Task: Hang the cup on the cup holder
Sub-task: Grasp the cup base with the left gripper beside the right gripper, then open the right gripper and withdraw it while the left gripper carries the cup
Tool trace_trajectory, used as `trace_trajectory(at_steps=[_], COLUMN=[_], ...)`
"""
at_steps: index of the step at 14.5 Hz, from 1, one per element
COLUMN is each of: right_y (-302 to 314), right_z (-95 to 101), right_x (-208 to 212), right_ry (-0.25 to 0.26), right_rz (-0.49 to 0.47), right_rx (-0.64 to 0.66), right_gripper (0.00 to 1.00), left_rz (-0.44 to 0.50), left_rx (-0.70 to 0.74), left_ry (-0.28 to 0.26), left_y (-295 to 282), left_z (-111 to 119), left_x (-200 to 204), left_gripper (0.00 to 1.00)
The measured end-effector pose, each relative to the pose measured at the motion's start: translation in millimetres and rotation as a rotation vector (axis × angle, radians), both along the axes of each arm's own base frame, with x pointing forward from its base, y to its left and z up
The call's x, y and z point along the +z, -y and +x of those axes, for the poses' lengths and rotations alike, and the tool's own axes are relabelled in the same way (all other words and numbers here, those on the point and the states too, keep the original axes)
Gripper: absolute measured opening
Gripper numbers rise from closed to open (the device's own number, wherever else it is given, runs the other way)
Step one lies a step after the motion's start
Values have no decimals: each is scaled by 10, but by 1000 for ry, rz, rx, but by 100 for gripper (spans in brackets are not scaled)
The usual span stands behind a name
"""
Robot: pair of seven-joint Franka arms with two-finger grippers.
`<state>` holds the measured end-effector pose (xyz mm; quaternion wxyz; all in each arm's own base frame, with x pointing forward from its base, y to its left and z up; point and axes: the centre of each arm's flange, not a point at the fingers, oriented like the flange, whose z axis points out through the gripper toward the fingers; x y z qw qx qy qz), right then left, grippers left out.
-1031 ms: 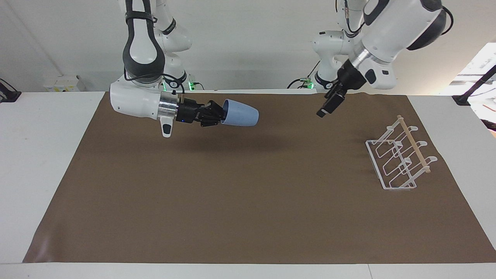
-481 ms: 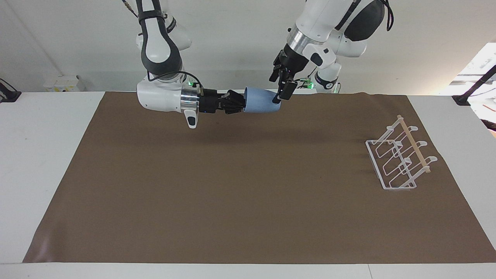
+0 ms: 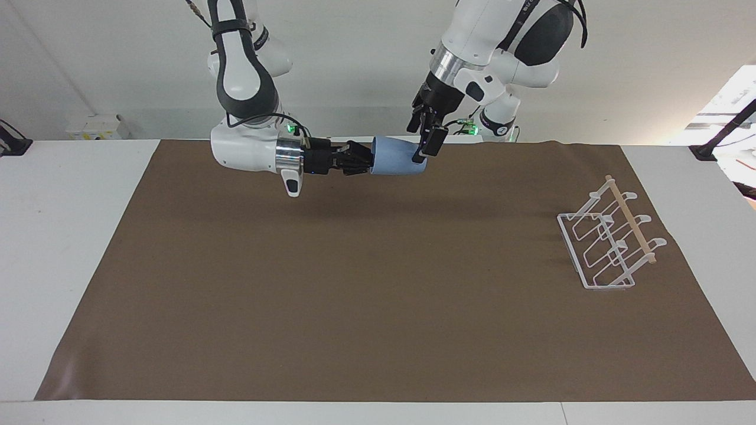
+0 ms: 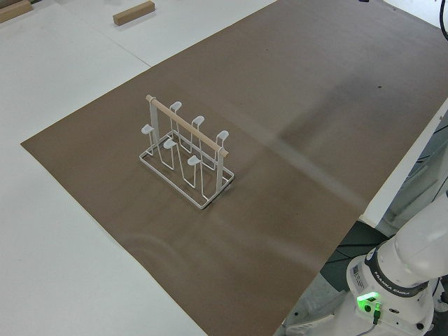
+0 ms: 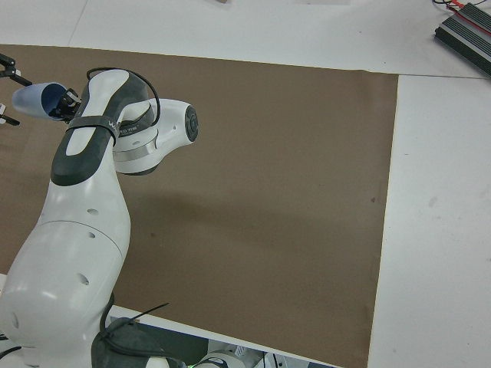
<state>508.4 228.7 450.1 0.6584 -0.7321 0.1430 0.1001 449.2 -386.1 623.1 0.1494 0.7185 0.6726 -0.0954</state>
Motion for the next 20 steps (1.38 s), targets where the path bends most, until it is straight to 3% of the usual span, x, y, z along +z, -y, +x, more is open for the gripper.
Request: trace_trajectory(at_steps=[5, 7, 10, 11, 16, 17, 19, 20], right_y=[-4, -12, -13, -17, 89, 189, 566, 796], right_z=[-4, -13, -12, -11, 59, 95, 193, 226], right_x=[51, 36, 35, 43, 95, 100, 179, 242], right_ry=[1, -3, -7, -6, 9, 42, 153, 208], right_rz=[4, 2, 2, 3, -24, -94, -324, -444], right_rx=[-9, -8, -9, -9, -28, -22, 1, 25], right_gripper=[4, 4, 4, 9, 64, 74, 96, 100], left_rz=[-3, 4, 11, 16, 73, 80, 112, 144], left_rx=[7, 8, 3, 1, -5, 2, 24, 30], left_ry=[1, 24, 32, 35, 82, 88, 112, 130], left_y=[23, 10, 17, 22, -23, -61, -206, -316], left_z=[54, 77, 71, 67, 103, 136, 268, 359], left_x=[-117, -103, -100, -102, -106, -109, -114, -131], left_gripper=[95, 75, 72, 72, 72, 72, 72, 72])
